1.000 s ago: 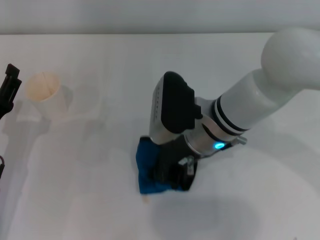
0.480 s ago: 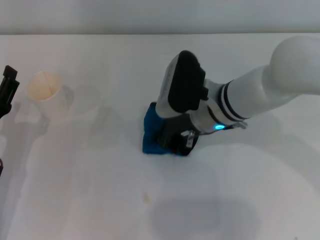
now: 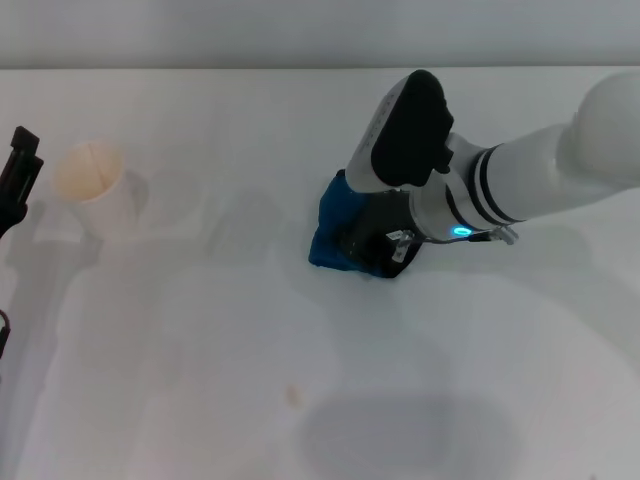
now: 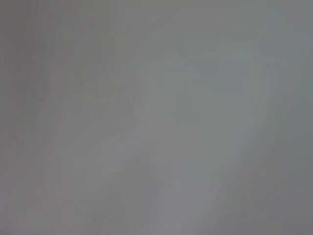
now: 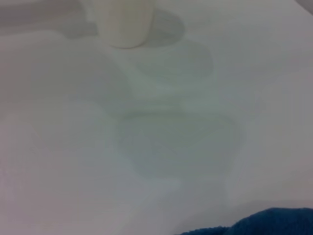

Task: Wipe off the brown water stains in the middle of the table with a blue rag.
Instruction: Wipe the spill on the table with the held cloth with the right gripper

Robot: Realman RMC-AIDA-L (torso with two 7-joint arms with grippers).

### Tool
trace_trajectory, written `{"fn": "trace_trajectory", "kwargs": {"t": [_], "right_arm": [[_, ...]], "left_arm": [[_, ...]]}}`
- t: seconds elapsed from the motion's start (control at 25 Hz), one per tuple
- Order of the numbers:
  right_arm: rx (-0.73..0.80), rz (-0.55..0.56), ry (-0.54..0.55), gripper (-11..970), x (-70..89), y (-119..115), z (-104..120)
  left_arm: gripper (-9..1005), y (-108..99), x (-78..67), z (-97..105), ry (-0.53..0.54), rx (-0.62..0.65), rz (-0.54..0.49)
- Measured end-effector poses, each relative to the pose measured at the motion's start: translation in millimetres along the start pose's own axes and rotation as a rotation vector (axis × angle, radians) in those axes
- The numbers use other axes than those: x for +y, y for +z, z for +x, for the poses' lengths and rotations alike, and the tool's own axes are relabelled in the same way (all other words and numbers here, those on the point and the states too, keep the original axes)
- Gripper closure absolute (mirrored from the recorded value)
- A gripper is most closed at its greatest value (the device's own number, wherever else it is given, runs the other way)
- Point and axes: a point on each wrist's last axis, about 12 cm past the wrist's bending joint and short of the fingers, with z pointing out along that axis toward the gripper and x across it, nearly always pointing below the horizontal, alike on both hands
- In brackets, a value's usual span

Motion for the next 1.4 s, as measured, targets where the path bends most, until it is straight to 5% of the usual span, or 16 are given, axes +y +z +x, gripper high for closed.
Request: {"fn": "trace_trajectory", "kwargs": {"t": [0.4, 1.08, 1.4], "right_arm": [[0.042, -0.247, -0.056, 948, 42.2, -2.8, -8.6], [0.164, -0.593, -0.116, 948, 88.6, -20.0, 14.6], [0.112, -0.579, -0.128, 951, 91.1, -16.7, 15.6]], "left_arm": [[121, 0.9, 0.3, -0.4, 0.001, -0.002, -0.001], [121, 1.5, 0.2, -0.6, 0.004, 0.001, 0.005], [120, 3.3, -1.1, -0.9, 0.004, -0.002, 0.011]]}}
